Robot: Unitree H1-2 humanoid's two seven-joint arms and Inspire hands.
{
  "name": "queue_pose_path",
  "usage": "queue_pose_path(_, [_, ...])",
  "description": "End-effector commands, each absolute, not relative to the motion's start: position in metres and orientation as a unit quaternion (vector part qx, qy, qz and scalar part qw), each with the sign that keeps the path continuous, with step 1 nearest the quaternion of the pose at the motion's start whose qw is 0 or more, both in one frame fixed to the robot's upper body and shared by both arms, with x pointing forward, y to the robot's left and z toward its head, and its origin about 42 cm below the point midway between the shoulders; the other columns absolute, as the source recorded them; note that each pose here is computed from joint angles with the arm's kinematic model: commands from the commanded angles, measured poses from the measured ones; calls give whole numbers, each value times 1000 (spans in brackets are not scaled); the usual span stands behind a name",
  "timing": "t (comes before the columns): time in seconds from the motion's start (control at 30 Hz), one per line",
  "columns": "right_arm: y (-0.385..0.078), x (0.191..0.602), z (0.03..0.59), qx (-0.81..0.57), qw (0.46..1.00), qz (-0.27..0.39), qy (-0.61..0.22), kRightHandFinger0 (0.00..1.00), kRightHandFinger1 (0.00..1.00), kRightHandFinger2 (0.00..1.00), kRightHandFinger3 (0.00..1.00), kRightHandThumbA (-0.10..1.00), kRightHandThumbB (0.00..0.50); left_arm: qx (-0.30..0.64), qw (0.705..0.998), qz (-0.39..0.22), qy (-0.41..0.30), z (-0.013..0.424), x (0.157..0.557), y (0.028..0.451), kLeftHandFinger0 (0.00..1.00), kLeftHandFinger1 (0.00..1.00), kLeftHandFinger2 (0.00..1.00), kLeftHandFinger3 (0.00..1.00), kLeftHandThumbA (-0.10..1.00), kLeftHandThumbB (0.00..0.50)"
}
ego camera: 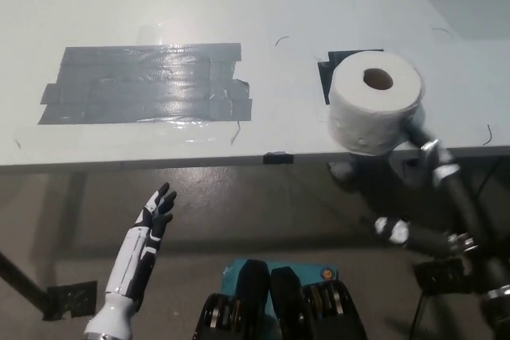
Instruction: A toilet paper roll is kept on the black spot on the desk infront of the robot and the robot inserts its right thumb into the hole in the centre to grab the roll. Then it passes the roll to a person.
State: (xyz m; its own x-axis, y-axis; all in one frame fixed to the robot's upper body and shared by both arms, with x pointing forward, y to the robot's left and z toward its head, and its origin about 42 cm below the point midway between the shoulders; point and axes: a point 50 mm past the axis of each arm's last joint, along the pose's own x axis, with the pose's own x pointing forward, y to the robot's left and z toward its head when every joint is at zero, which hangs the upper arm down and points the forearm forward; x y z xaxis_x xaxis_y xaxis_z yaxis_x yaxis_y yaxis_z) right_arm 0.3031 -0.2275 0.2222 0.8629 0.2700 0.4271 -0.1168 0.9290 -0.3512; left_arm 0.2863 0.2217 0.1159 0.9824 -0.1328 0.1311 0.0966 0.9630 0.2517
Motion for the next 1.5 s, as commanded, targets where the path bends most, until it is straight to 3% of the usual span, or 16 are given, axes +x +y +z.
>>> queue_pose_path(0.0, [-253,302,320,-204,910,52,-358,1000,1000,1000,1000,1000,406,127,983,-76,-104,127,286,215,1000,1000,1000,1000,1000,83])
queue_pose_path(0.1, [-265,313,349,-227,905,34,-357,1000,1000,1000,1000,1000,372,126,983,-76,-106,128,287,216,1000,1000,1000,1000,1000,76])
queue_pose_path(0.2, [-289,353,395,-273,908,5,-317,1000,1000,1000,1000,1000,328,131,983,-77,-106,130,287,214,1000,1000,1000,1000,1000,81])
queue_pose_path(0.37, [-302,409,446,-337,910,40,-239,1000,1000,1000,1000,989,283,130,983,-75,-109,131,289,216,1000,1000,1000,1000,1000,78])
queue_pose_path(0.4, [-303,427,456,-348,911,50,-215,1000,1000,1000,1000,977,319,132,982,-74,-111,132,289,216,1000,1000,1000,1000,1000,71])
queue_pose_path(0.63, [-285,514,486,-422,895,136,-55,1000,1000,1000,1000,872,335,126,983,-71,-113,134,290,213,1000,1000,1000,1000,1000,82])
queue_pose_path(0.67, [-281,524,488,-412,897,155,-31,1000,1000,1000,1000,849,375,127,983,-71,-114,134,290,213,1000,1000,1000,1000,1000,79])
queue_pose_path(0.77, [-269,546,488,-415,888,195,33,1000,1000,1000,1000,908,394,129,983,-73,-110,134,288,214,1000,1000,1000,1000,1000,73])
queue_pose_path(0.83, [-264,555,487,-436,871,218,54,1000,1000,1000,1000,967,365,131,983,-74,-107,135,288,214,1000,1000,1000,1000,1000,74])
queue_pose_path(0.9, [-258,565,485,-444,863,224,89,1000,1000,1000,1000,1000,395,129,983,-75,-106,135,288,213,1000,1000,1000,1000,1000,67])
queue_pose_path(1.03, [-242,578,479,-455,854,222,123,1000,1000,1000,1000,1000,371,129,982,-76,-113,136,289,213,1000,1000,1000,1000,1000,58])
queue_pose_path(1.17, [-231,585,469,-468,844,220,142,1000,1000,1000,1000,1000,402,123,983,-77,-112,137,290,212,1000,1000,1000,1000,1000,72])
queue_pose_path(1.2, [-228,586,464,-467,844,220,146,1000,1000,1000,1000,1000,371,122,983,-78,-113,137,290,212,1000,1000,1000,1000,1000,71])
queue_pose_path(1.27, [-223,589,459,-463,843,226,156,1000,1000,1000,1000,1000,373,124,982,-79,-116,138,292,214,1000,1000,1000,1000,1000,76])
queue_pose_path(1.33, [-216,592,446,-465,840,227,167,1000,1000,1000,1000,1000,418,124,982,-79,-116,138,292,213,1000,1000,1000,1000,1000,87])
queue_pose_path(1.47, [-208,594,435,-476,824,251,175,1000,1000,1000,1000,1000,383,125,982,-78,-116,139,292,213,1000,1000,1000,1000,1000,83])
